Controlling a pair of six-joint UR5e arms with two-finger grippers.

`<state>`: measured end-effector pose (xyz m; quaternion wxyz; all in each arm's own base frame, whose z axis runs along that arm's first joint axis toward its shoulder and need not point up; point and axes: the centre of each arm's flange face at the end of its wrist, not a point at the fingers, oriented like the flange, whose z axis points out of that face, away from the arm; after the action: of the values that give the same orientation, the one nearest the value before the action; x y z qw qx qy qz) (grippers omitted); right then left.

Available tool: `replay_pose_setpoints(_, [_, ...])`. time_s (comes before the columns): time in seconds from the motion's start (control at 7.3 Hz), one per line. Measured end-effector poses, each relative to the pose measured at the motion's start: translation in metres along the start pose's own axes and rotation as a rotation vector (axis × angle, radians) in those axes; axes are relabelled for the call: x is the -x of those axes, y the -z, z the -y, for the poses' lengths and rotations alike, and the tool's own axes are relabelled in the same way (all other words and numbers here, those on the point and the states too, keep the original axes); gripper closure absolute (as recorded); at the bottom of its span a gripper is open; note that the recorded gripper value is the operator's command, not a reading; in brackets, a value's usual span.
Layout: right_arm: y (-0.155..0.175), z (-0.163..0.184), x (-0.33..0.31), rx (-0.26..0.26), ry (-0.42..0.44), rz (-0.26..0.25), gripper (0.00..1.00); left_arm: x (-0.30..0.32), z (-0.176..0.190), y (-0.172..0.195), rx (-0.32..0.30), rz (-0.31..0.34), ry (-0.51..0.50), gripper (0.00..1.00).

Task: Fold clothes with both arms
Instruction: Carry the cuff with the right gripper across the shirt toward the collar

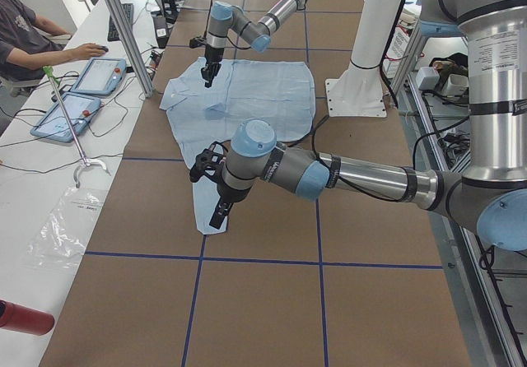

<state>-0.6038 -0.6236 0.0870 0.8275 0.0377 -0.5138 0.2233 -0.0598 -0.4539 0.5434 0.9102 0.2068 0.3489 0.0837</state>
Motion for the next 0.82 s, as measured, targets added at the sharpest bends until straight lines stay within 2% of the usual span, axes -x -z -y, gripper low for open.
replay_pose_setpoints(0.27, [0.005, -0.008, 0.013, -0.004, -0.021, 0.007, 0.0, -0.019, 0.014, -0.033, 0.044, -0.033, -0.045, 0.0])
replay_pose_setpoints(0.41, [0.012, -0.011, 0.006, -0.002, -0.032, 0.005, 0.0, -0.017, 0.02, -0.053, 0.063, -0.041, -0.021, 0.0])
replay_pose_setpoints(0.82, [0.066, -0.011, -0.1, 0.008, -0.055, -0.048, 0.01, -0.022, 0.044, -0.141, 0.114, -0.077, 0.096, 0.03])
